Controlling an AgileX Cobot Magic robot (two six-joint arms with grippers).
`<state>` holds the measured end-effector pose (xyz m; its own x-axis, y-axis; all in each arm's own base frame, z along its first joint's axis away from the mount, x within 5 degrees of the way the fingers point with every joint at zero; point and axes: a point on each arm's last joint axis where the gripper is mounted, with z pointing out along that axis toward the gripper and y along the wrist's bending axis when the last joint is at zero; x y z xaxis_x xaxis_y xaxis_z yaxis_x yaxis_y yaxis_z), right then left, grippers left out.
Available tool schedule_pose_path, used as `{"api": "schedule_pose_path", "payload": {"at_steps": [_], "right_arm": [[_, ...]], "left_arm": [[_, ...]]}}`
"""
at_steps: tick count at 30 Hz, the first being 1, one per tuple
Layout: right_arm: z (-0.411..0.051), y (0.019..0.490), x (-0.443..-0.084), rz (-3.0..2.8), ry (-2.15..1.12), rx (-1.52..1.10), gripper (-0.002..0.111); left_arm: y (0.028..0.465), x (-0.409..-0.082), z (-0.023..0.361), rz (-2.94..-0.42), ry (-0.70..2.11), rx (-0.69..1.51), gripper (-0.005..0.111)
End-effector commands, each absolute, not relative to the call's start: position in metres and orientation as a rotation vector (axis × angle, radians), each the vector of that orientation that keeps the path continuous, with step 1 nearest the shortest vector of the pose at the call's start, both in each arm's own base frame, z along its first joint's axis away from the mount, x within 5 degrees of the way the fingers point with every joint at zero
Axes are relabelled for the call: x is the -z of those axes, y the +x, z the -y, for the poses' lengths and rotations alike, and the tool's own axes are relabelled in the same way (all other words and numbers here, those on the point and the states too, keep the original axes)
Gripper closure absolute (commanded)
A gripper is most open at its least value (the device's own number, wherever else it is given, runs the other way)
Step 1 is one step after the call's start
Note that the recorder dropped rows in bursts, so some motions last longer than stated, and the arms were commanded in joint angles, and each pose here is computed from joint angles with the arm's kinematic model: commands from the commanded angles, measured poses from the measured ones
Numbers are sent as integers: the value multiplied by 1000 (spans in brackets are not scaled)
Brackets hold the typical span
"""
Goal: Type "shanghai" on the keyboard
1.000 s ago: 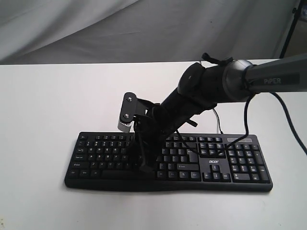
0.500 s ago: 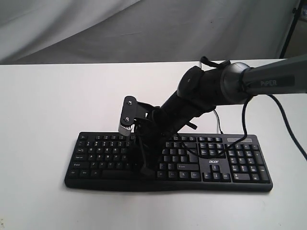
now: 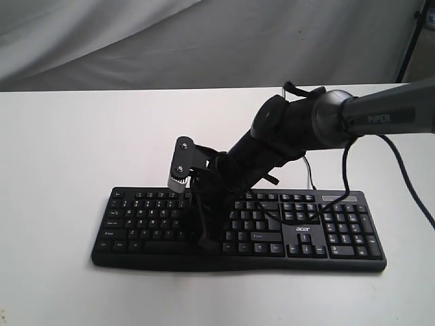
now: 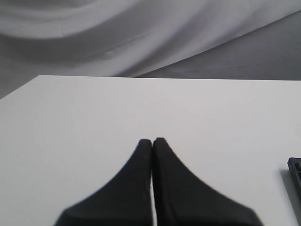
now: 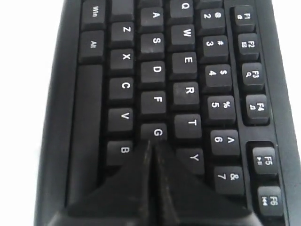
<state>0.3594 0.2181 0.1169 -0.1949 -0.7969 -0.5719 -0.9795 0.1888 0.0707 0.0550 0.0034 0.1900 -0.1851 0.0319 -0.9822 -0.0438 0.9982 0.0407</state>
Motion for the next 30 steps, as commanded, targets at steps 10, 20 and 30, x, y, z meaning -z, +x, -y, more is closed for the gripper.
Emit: {"api": "schedule_pose_path", "payload": {"at_steps": [10, 20, 30], "right_arm": [[-223, 354, -152, -1981, -1663, -566, 108], [-231, 353, -153, -1974, -1628, -564, 108], [-250, 348, -153, -1956, -1593, -491, 108]], "left_arm": [[55, -189, -3, -1749, -7, -63, 106], [55, -189, -3, -1749, -7, -63, 106], [55, -189, -3, -1749, -7, -63, 106]]}}
